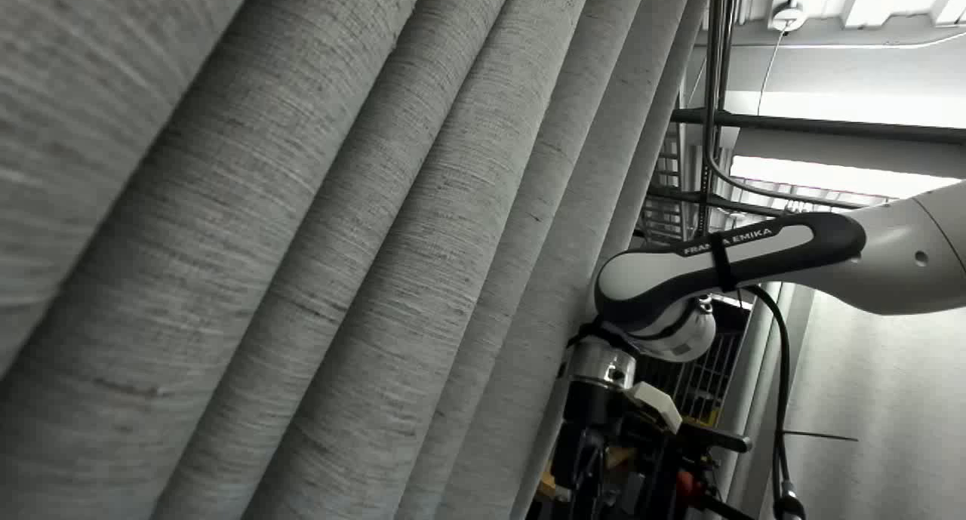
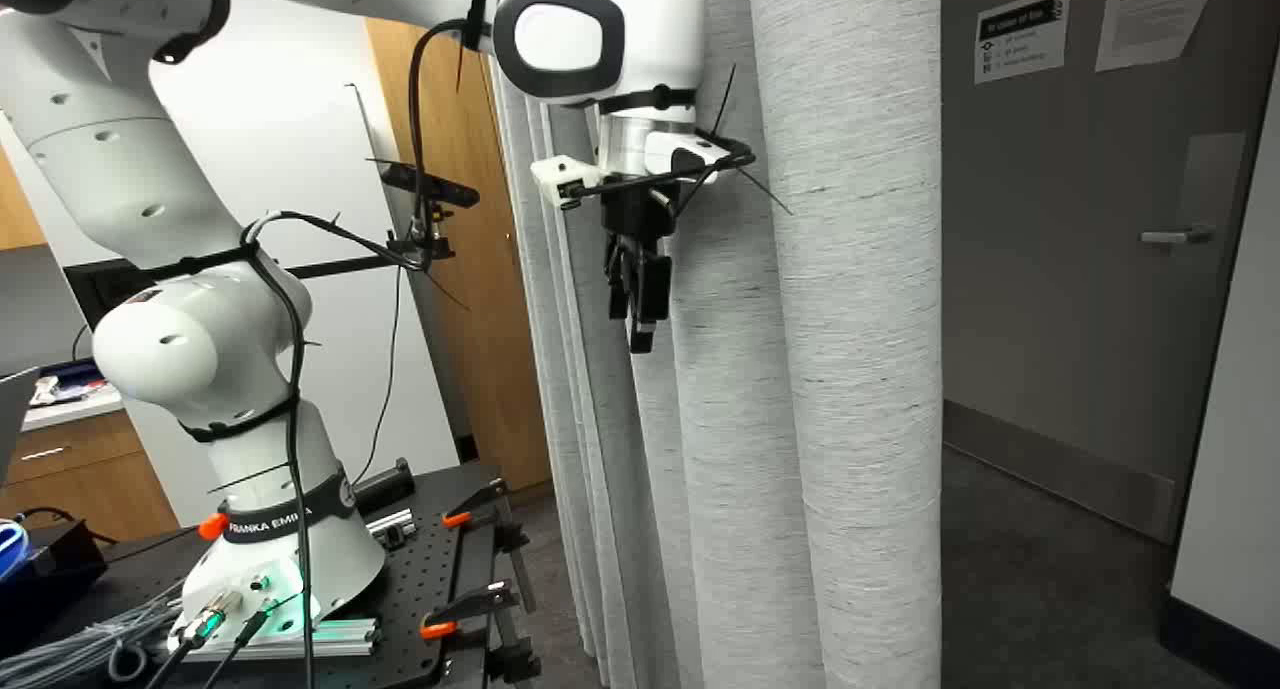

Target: Slide the curtain to the left

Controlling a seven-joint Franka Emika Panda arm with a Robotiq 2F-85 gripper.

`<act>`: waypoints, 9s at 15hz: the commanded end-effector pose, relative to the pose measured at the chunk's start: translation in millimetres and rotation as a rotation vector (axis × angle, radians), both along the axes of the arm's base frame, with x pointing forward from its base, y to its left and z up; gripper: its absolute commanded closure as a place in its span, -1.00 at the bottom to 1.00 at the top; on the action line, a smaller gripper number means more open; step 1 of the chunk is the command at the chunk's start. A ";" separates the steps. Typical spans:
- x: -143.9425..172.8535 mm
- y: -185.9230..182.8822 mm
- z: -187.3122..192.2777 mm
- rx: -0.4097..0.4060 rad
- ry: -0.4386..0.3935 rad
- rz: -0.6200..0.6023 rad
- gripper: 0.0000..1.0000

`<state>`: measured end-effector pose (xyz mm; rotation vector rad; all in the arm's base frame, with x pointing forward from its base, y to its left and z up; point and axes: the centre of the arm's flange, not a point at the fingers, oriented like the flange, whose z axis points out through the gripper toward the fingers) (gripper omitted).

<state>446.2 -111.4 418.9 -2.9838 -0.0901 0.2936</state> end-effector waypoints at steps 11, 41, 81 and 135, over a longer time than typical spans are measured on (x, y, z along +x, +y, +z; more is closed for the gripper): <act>-0.2 0.1 -0.5 0.000 0.001 0.000 -1.00; -30.0 -36.3 131.3 -0.190 -0.767 -0.097 -1.00; 48.0 -23.5 243.9 -0.241 -1.349 -0.130 0.92; -84.4 403.9 154.2 -0.950 -1.227 0.211 0.99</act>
